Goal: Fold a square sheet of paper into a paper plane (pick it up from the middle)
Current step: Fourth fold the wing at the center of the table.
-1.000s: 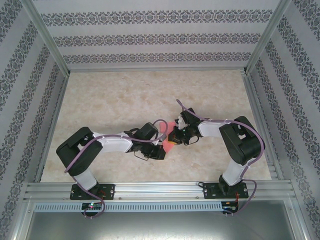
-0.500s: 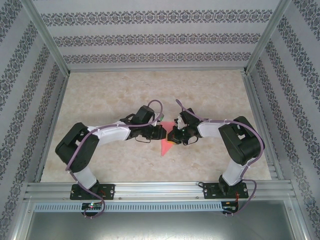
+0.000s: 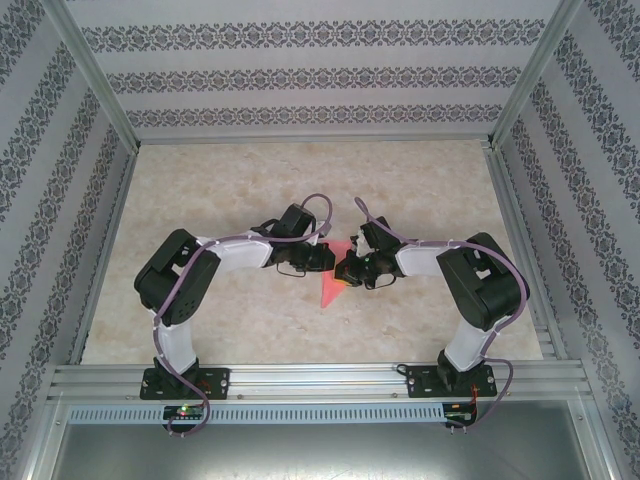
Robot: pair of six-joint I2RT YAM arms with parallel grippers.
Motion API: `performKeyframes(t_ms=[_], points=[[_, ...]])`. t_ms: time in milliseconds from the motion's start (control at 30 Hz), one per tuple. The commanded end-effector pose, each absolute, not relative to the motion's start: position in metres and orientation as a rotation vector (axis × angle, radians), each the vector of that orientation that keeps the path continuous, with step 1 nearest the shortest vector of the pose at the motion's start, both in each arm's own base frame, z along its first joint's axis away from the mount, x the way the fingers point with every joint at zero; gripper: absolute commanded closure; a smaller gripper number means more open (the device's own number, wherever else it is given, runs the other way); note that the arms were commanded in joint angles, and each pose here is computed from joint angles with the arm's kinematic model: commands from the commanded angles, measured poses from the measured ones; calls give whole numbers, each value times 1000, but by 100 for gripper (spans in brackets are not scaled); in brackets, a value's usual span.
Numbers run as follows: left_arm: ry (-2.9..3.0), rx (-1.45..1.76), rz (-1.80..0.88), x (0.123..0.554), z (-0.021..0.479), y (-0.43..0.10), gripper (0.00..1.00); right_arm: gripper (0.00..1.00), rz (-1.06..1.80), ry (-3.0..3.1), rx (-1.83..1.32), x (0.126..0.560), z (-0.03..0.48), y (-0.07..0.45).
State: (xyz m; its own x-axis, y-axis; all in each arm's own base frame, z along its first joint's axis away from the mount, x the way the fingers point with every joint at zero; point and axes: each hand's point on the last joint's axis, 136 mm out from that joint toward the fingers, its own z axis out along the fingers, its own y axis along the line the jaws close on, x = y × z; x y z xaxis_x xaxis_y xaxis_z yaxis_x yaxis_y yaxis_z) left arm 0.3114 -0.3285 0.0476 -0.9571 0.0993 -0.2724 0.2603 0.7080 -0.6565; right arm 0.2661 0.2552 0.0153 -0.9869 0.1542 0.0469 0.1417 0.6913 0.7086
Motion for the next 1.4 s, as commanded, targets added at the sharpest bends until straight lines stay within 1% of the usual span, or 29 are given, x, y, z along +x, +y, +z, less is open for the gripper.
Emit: performKeyframes(t_ms=[0,333,467,567,700,833,933,1033,1167,1367], points=[[2803,288,-959,308,4,-313,88,100,1152,2892,239,258,3,254],[2854,295,-917,299,-9,-302,88,100,1187,2850,258,265,14,253],[2884,347,-817,293,-16,-289,90,99,1210,2780,272,285,33,253],[2885,368,-795,291,-18,-286,92,100,1217,2741,314,302,39,249],[2881,391,-809,288,-17,-286,93,100,1188,2736,348,319,38,241],[2875,411,-821,287,-15,-287,94,99,1202,2737,343,331,34,246],[2875,422,-829,286,-14,-288,94,99,1158,2776,346,336,19,244],[2878,429,-821,284,-15,-286,93,99,1068,2807,369,343,4,229],[2899,459,-800,277,-17,-281,94,99,969,2801,392,357,-4,210],[2921,497,-761,265,-20,-269,93,99,866,2752,419,382,1,182]])
